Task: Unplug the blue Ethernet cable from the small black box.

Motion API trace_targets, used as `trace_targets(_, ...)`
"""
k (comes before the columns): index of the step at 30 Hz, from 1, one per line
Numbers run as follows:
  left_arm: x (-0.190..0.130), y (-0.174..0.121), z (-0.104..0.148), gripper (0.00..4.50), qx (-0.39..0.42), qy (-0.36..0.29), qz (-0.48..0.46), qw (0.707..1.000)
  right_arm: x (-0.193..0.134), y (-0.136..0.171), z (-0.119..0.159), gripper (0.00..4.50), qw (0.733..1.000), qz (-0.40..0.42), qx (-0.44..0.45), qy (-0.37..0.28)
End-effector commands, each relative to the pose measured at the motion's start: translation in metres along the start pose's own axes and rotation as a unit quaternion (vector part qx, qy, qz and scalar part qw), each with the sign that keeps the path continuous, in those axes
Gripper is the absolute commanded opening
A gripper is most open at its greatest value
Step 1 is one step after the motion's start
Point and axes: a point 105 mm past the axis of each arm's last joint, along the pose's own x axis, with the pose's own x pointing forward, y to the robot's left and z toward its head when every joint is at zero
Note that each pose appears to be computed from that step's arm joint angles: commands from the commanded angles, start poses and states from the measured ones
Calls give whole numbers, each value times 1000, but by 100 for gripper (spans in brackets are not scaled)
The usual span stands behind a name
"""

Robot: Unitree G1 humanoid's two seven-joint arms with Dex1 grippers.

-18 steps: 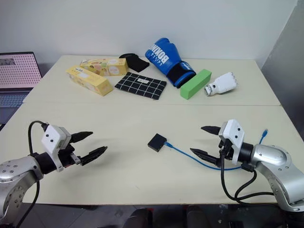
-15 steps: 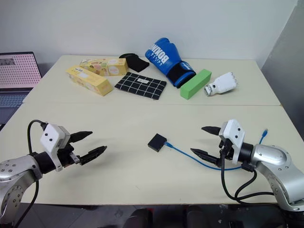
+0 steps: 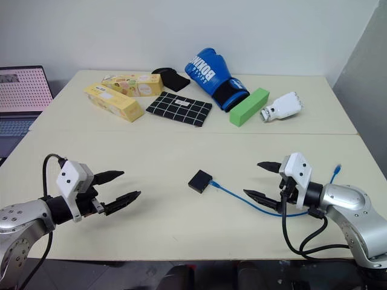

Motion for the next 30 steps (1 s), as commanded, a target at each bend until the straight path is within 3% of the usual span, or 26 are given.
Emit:
trace_targets(1,8,-20,12,450,32,-11,-63,997,13,8,-1,447,1000,7,-10,2)
trace_targets(9,13,-46,33,450,49,-27,-183,982,58,5,-26,447,999,-35,-5,27)
trace_targets(16,14,-43,29,450,61,-6,-194,979,102,13,-49,447,998,-40,12,57)
trace_targets(22,14,-45,24,450,62,0,-193,979,117,17,-48,447,997,-35,19,61)
trace_targets(30,14,-43,20,450,57,4,-186,981,121,19,-49,255,997,-20,10,72)
